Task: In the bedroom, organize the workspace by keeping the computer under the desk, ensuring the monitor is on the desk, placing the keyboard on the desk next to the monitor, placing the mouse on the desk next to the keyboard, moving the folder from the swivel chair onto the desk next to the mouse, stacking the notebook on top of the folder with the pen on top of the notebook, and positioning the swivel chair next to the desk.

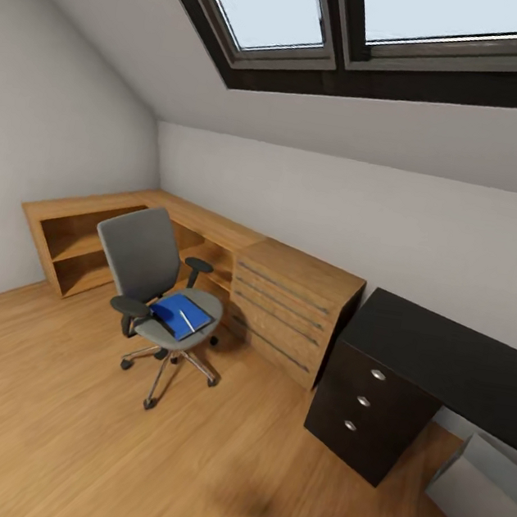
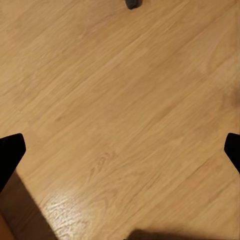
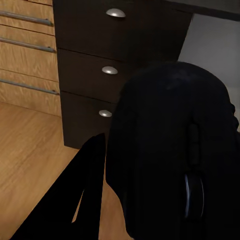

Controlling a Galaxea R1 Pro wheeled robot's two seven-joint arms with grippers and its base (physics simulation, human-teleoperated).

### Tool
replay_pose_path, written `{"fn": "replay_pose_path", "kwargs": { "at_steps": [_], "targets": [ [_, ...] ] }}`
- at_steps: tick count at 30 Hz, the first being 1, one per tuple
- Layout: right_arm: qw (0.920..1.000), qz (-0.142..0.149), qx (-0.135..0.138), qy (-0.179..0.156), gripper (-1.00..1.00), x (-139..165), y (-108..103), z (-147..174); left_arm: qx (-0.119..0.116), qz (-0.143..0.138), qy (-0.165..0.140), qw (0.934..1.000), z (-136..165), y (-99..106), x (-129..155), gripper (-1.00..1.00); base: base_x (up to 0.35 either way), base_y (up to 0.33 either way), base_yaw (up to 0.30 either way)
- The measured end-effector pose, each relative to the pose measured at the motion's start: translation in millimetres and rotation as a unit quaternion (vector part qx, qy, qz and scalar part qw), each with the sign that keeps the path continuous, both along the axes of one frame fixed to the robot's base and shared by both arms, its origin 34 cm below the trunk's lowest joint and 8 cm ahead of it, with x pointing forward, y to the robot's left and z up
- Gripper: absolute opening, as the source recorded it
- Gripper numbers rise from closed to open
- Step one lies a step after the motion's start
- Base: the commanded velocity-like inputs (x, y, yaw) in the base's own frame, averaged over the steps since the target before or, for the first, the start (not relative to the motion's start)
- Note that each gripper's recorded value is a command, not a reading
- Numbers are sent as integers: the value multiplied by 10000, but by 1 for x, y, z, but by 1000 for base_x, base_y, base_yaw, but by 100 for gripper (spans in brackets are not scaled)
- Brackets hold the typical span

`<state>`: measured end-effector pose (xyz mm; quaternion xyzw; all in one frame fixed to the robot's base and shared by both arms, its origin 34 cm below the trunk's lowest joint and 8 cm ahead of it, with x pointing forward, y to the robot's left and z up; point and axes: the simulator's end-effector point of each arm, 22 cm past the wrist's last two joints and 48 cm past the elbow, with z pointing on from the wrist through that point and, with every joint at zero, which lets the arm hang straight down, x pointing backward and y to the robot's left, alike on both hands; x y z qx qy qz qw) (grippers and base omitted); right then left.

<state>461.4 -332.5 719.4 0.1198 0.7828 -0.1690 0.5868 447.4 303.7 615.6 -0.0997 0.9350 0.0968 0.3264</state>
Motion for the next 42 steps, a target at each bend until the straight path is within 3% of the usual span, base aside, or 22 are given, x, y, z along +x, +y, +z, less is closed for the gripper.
{"fn": "replay_pose_path", "kwargs": {
  "at_steps": [19, 21, 25, 26, 27, 28, 30, 31, 32, 35, 37, 42],
  "targets": [
    [10000, 13, -6, -58, -100, 3, 0, 4, 6, 3, -6, 10000, 2, 0, 1, 100, 305, -52, 0],
    [9999, 68, 9, -80, -100, 7, 3, 5, -46, -27, -5, 10000, 1, -9, 2, 100, 322, -83, 0],
    [9986, 397, 103, -320, -100, 80, 21, 29, -473, -170, -433, 9978, 22, -58, 41, 100, 322, -84, 0],
    [9993, 323, 148, -82, -100, 115, 20, 36, -634, -236, -183, 9975, 27, -76, 54, 100, 322, -84, 0],
    [9971, 345, 164, -655, -100, 165, 22, 91, -870, -337, -592, 9939, 65, -102, 100, 100, 322, -78, 0],
    [9954, 318, 201, -884, -100, 192, 23, 128, -921, -340, -654, 9930, 85, -111, 118, 100, 322, -55, 0],
    [9964, 223, 333, -740, -100, 213, 20, 154, -969, -261, -728, 9923, 117, -119, 141, 100, 322, -33, 0],
    [9977, 156, 538, -372, -100, 224, 19, 166, -949, -215, -763, 9923, 147, -122, 157, 100, 322, -18, 0],
    [9977, 147, 624, -233, -100, 227, 20, 171, -983, -217, -879, 9910, 165, -126, 166, 100, 322, -14, 0],
    [9948, 156, 938, 351, -100, 228, 24, 175, -989, -199, -1009, 9898, 200, -127, 180, 100, 322, -8, 0],
    [9919, 210, 1067, 659, -100, 228, 28, 183, -945, -170, -905, 9913, 202, -125, 178, 100, 322, -2, 0],
    [9897, 268, 1121, 847, -100, 226, 31, 188, -859, -138, -729, 9935, 192, -119, 171, 100, 322, -1, 0]
  ]
}}
